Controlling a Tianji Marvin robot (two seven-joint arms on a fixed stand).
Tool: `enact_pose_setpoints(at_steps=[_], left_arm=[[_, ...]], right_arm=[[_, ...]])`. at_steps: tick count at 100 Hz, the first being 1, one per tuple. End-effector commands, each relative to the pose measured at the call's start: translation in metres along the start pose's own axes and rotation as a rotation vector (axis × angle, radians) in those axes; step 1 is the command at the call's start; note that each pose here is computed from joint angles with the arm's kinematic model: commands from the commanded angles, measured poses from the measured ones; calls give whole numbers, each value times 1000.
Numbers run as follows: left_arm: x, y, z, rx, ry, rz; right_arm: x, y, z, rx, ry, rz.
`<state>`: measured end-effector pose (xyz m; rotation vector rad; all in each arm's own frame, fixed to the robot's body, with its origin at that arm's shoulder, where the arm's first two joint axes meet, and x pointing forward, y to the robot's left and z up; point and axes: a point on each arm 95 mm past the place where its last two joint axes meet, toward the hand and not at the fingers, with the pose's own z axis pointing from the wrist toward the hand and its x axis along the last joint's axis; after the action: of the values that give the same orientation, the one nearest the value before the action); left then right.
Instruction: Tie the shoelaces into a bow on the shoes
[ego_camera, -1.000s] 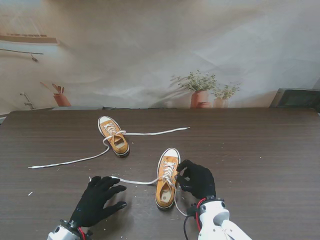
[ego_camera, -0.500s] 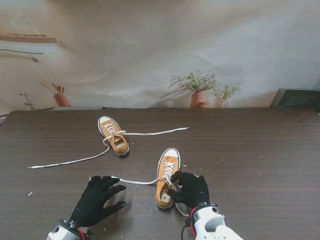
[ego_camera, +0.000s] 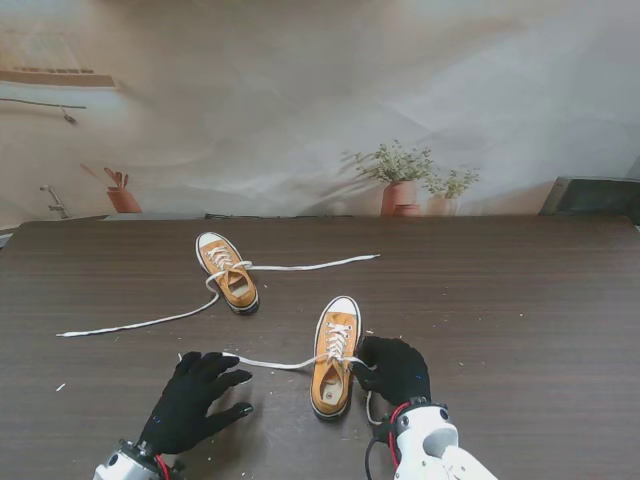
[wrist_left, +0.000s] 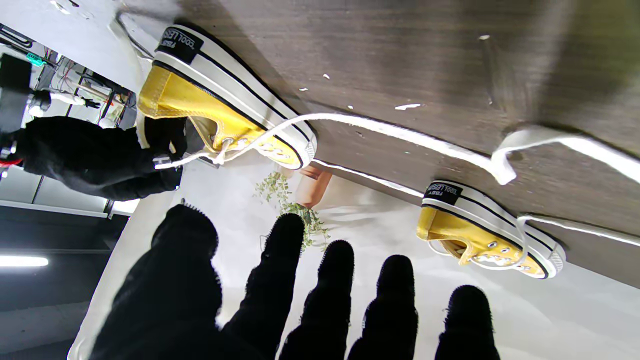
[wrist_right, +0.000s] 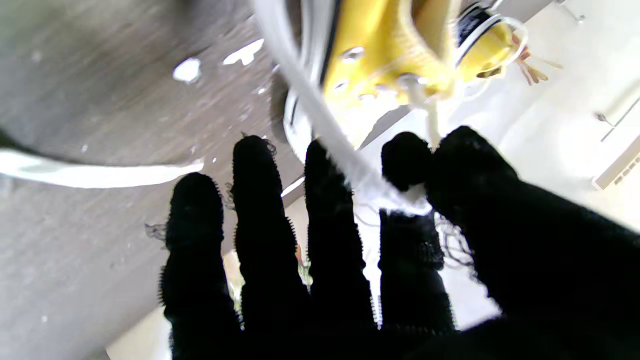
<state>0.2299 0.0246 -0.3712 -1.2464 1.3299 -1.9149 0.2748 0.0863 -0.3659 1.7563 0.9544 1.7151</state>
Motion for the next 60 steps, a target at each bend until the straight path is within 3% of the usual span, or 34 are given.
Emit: enact_pose_setpoints(at_steps=[1,29,60], left_arm=[[4,1,1,-17,7,-6],[5,2,1,-17,9,-15],[5,1,2,-16,10,-18]], right_arm=[[4,3,1,30,-7,6],[5,13,8,114,-140,312],[8,17,9,142,-204,517]])
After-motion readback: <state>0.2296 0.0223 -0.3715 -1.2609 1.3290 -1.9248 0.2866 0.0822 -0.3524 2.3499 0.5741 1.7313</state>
